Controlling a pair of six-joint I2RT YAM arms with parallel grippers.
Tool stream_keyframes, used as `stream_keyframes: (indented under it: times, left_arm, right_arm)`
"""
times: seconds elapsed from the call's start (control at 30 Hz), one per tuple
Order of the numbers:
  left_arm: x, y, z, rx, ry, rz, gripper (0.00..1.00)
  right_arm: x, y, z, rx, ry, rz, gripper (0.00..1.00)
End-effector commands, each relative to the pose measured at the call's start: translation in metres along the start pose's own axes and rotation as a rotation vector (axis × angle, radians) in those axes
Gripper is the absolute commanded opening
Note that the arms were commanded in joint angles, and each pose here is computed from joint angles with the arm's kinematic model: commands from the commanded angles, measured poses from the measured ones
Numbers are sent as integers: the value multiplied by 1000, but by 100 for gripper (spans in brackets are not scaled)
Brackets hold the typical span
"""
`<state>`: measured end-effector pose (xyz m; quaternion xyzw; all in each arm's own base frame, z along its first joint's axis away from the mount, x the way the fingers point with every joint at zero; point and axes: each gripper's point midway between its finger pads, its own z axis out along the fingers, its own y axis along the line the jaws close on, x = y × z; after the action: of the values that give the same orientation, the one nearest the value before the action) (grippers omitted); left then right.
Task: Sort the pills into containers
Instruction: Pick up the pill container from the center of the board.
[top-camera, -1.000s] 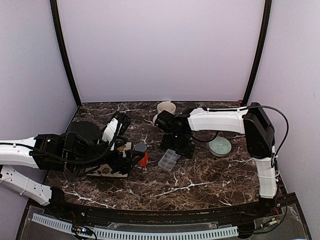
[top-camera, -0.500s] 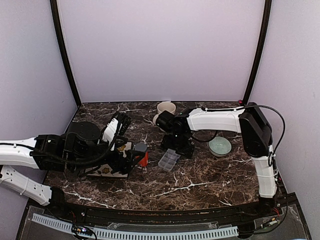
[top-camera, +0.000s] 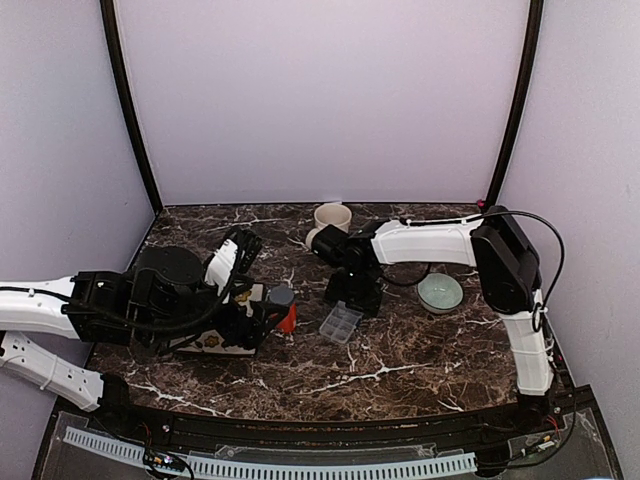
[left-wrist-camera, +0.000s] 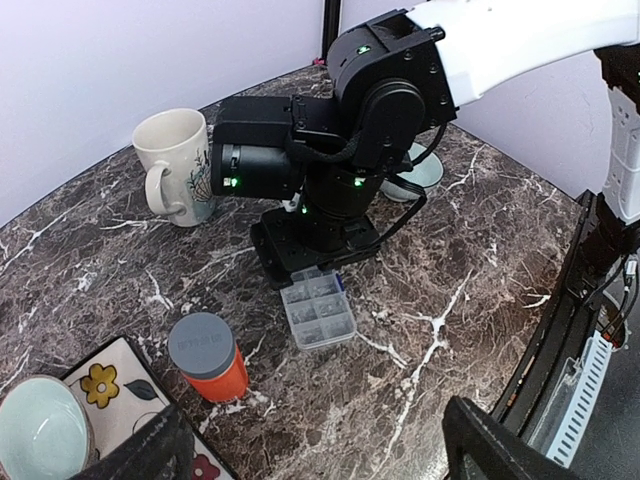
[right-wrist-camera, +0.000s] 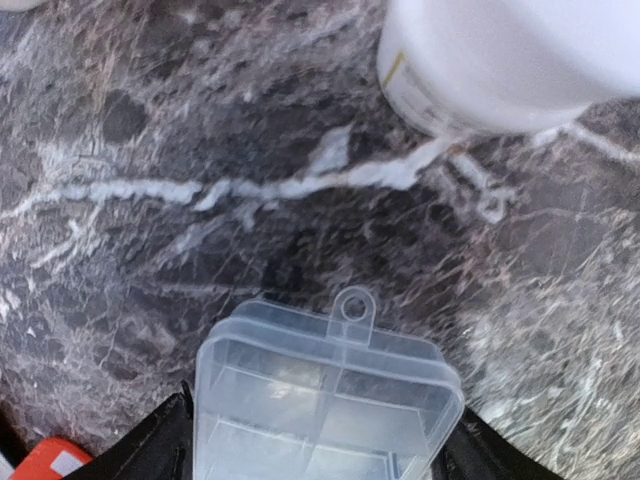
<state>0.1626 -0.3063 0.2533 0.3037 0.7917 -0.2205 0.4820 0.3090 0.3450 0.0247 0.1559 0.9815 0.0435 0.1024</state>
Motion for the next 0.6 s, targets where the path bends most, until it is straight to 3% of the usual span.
stream_keyframes:
  times: [0.0, 0.1, 0.17, 0.57]
  left_arm:
    - [9, 4, 1, -13, 12, -25, 89]
    - [15, 5, 2, -20, 24, -47, 90]
    - [19, 6, 3, -23, 34, -58, 91]
    - [32, 0, 15, 4, 63, -132, 94]
  right_arm:
    - [2, -5, 4, -28, 9, 8, 66]
    - [8, -10, 5, -38, 15, -12, 42]
    - [9, -9, 2, -54, 6, -37, 32]
    - [8, 21, -83, -234, -182, -278, 33]
